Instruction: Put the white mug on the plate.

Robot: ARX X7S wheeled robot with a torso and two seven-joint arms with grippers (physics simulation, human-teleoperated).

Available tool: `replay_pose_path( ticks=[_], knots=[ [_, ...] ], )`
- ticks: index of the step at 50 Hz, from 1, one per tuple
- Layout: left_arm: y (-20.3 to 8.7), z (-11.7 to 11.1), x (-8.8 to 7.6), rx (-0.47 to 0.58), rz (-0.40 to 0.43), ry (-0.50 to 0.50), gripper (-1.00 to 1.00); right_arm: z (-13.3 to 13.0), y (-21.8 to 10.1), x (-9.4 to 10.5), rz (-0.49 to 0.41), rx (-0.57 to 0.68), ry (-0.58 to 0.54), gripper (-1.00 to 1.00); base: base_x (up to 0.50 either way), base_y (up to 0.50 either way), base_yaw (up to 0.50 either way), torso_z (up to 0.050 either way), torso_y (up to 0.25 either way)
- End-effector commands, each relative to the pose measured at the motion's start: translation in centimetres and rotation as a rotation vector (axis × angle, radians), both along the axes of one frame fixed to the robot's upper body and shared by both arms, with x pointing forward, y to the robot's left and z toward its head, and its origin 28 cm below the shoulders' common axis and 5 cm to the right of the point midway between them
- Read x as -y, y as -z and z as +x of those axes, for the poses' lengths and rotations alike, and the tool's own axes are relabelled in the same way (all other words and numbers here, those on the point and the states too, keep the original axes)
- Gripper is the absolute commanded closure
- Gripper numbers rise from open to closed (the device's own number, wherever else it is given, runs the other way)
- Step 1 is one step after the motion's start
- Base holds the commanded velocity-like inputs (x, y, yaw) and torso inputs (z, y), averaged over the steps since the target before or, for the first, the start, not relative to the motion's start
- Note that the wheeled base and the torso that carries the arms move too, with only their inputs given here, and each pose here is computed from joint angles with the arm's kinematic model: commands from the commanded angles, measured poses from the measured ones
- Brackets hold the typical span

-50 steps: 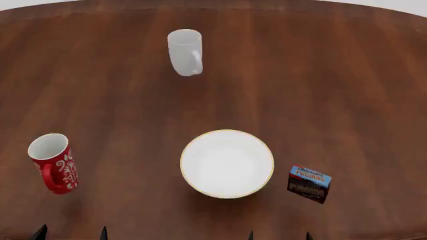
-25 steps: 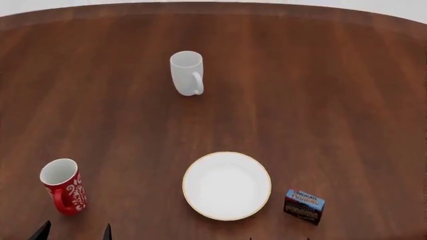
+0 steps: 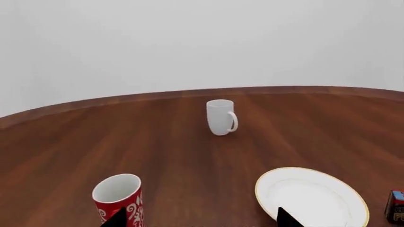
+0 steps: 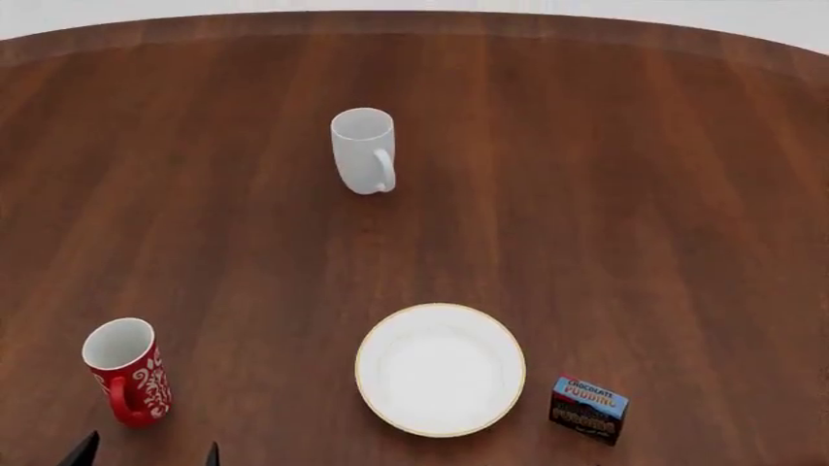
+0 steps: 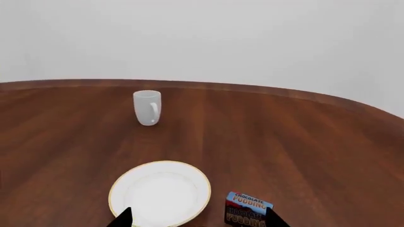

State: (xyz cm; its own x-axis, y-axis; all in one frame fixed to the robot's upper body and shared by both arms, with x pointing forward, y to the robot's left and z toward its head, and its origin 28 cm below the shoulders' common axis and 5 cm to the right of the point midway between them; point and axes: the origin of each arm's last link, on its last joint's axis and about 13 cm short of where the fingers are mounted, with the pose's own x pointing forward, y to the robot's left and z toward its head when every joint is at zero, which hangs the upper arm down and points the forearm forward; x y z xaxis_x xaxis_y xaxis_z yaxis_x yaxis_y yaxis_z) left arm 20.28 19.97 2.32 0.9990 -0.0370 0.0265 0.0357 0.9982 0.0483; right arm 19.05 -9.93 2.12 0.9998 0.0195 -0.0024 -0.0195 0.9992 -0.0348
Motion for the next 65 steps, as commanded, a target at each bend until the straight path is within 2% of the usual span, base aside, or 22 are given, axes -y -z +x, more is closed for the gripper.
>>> replay_pose_path(
  ticks=[1, 11, 13, 19, 23, 30, 34, 35, 43, 55, 65],
  knots=[
    [-0.2, -0.3, 0.1, -0.011, 0.011, 0.008, -1.0, -0.2, -0.1, 0.1, 0.008, 0.003, -0.004, -1.0, 0.0, 0.0, 0.0, 0.045, 0.109],
    [-0.4, -0.4, 0.1, -0.018, -0.005, 0.012, -1.0, -0.1, -0.6, 0.1, 0.011, 0.001, -0.015, -1.0, 0.0, 0.0, 0.0, 0.045, 0.111],
    [-0.6, -0.3, -0.1, -0.044, 0.016, 0.01, -1.0, -0.1, -1.0, 0.3, -0.01, 0.0, -0.017, -1.0, 0.0, 0.0, 0.0, 0.036, 0.057],
    [-2.8, -0.1, -0.7, -0.035, 0.05, 0.037, -1.0, 0.3, -4.1, 1.6, -0.048, 0.006, -0.027, -1.0, 0.0, 0.0, 0.0, 0.0, 0.0],
    [-4.3, 0.1, -1.3, -0.03, 0.035, 0.039, -1.0, 1.1, -6.0, 2.6, -0.043, 0.019, 0.0, -1.0, 0.0, 0.0, 0.0, 0.0, 0.0],
    [-6.7, 0.7, -2.1, -0.02, 0.034, 0.061, -1.0, 2.3, -8.8, 3.4, -0.089, 0.081, 0.003, -1.0, 0.0, 0.0, 0.0, 0.0, 0.0],
    [-8.1, 1.4, -2.7, 0.0, 0.056, 0.064, -1.0, 3.6, -10.5, 3.9, -0.142, 0.127, 0.008, -1.0, 0.0, 0.0, 0.0, 0.0, 0.0],
    [-8.3, 1.6, -2.8, 0.013, 0.087, 0.065, -1.0, 3.9, -10.9, 4.1, -0.17, 0.145, 0.005, -1.0, 0.0, 0.0, 0.0, 0.0, 0.0],
    [-11.7, 3.7, -3.6, 0.068, 0.109, 0.066, -1.0, 7.8, -14.2, 5.1, -0.247, 0.229, 0.018, -1.0, 0.0, 0.0, 0.0, 0.0, 0.0],
    [-15.6, 6.2, -4.5, 0.115, 0.168, 0.075, -1.0, 11.7, -18.4, 6.1, -0.284, 0.274, 0.011, -1.0, 0.0, 0.0, 0.0, 0.0, 0.0],
    [-18.9, 9.3, -5.0, 0.116, 0.161, 0.093, -1.0, 14.1, -20.3, 5.6, -0.323, 0.29, -0.025, -1.0, 0.0, 0.0, 0.0, 0.0, 0.0]
  ],
)
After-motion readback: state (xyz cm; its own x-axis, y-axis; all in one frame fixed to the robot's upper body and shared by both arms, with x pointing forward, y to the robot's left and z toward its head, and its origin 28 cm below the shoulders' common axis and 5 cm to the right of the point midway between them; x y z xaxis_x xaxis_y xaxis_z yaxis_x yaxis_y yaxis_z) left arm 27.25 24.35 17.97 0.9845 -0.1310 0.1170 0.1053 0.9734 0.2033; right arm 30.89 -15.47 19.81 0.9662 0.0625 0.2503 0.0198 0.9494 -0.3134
